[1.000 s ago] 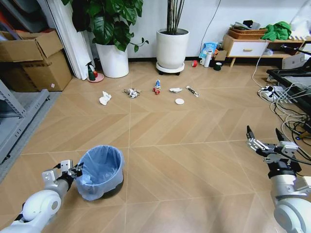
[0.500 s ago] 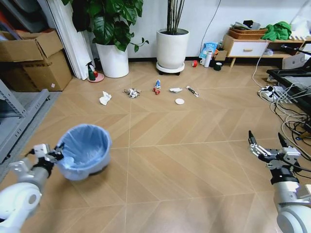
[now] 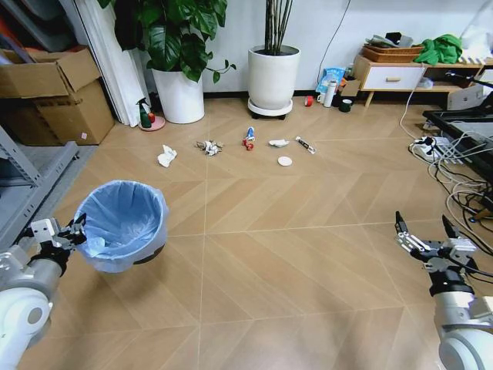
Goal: Pick up the trash bin and place the garbage on the floor into it.
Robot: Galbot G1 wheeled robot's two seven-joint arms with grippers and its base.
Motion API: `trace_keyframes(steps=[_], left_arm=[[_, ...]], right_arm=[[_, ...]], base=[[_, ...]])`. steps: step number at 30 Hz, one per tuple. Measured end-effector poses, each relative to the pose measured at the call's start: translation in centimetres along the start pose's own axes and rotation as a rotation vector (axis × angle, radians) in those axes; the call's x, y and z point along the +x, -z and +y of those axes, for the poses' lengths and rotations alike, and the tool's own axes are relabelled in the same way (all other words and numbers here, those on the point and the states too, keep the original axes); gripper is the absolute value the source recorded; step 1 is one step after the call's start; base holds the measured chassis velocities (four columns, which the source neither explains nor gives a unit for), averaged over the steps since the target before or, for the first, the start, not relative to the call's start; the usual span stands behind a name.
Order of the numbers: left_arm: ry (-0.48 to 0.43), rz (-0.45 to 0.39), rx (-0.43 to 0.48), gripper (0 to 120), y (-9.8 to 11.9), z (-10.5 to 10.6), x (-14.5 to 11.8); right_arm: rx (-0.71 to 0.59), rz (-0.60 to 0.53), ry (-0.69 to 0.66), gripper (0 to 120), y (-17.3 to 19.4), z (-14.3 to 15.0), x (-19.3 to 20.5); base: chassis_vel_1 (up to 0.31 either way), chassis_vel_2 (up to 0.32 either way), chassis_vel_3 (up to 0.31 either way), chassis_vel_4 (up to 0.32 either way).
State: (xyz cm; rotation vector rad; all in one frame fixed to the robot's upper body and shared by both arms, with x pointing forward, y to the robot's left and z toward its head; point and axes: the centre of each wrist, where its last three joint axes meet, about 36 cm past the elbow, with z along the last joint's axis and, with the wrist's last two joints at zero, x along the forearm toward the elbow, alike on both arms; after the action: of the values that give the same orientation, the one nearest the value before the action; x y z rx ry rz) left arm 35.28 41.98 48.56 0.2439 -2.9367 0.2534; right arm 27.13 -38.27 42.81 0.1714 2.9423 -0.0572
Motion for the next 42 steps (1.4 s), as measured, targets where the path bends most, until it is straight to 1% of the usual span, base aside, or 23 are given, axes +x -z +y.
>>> trace_keyframes(steps=[18, 42], left_arm=[[-0.007, 0.008, 0.000, 0, -0.33, -0.39, -0.13], [-0.015, 0.017, 0.001, 0, -0.61, -0.63, -0.22]], right_arm=[[0.010, -0.012, 0.004, 100, 0.33, -0.35, -0.10], [0.015, -0.017, 0.008, 100, 0.60, -0.52, -0.03]], base=[[-0.002, 0.003, 0.001, -0.002], [0.000, 0.089, 0.002, -0.092]])
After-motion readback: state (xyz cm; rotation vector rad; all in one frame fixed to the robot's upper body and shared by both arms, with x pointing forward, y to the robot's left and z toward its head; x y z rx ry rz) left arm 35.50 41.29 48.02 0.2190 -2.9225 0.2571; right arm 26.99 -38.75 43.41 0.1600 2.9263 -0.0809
